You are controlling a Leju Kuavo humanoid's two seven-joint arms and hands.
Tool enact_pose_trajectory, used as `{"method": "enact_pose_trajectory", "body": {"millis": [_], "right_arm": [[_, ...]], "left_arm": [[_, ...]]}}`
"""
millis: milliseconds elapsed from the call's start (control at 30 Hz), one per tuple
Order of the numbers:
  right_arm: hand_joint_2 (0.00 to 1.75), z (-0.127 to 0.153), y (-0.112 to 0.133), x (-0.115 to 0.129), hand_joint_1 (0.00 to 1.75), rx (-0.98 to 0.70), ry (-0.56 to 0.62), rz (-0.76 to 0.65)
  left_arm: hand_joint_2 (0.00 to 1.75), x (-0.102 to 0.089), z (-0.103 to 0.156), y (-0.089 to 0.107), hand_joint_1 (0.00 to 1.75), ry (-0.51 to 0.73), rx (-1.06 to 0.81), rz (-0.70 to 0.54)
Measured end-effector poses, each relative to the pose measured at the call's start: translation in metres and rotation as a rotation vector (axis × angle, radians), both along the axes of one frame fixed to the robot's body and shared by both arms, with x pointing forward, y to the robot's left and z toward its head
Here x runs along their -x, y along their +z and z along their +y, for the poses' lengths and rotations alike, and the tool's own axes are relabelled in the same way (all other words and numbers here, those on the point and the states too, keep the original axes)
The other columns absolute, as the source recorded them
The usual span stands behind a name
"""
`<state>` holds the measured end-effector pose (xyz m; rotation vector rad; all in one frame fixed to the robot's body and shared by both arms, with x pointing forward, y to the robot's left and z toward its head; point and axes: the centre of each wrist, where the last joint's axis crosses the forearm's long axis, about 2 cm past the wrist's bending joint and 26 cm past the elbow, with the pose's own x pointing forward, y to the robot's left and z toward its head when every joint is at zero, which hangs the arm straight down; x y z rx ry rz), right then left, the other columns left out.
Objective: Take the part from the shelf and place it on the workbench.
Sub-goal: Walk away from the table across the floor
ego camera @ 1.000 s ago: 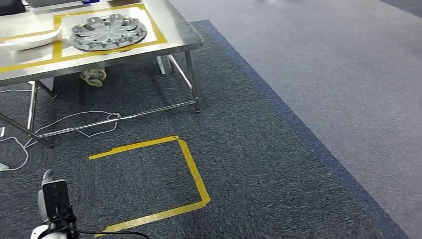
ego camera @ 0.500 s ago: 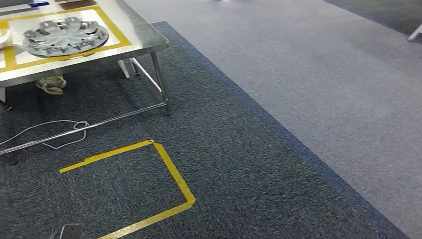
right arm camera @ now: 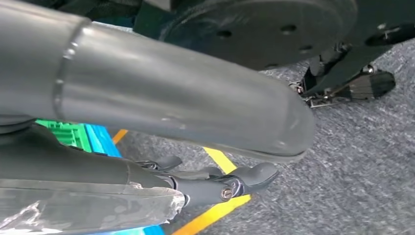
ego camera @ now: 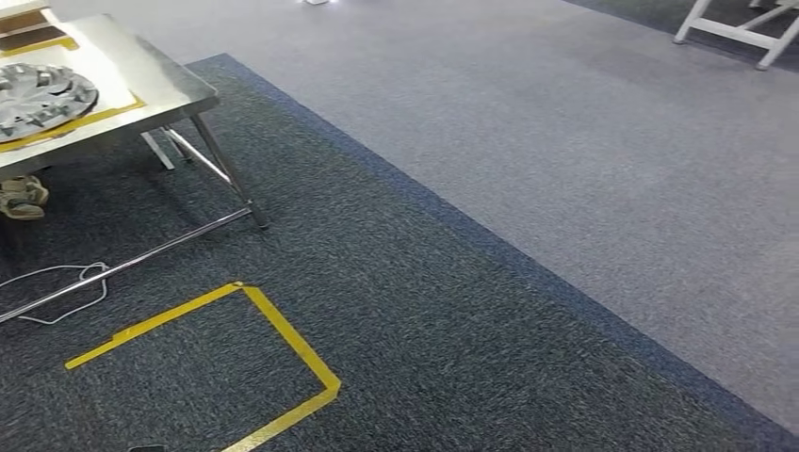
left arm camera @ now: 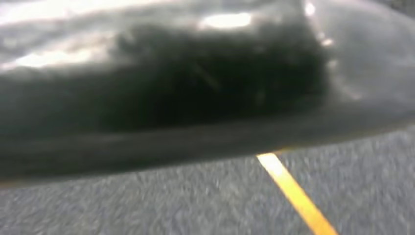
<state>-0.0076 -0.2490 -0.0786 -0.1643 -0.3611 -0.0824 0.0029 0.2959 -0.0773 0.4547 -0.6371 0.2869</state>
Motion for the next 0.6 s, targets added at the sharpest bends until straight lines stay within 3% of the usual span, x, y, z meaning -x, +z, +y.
{"method": "enact_pose_trajectory", "body": {"millis": [600], "right_arm": [[0.0, -0.0014, 0.0024, 0.0016, 0.0, -0.001, -0.021, 0.009]], "left_arm": [[0.0, 0.0066, -0.0049, -0.0027, 0.0, 0.046, 0.065, -0.001]]}}
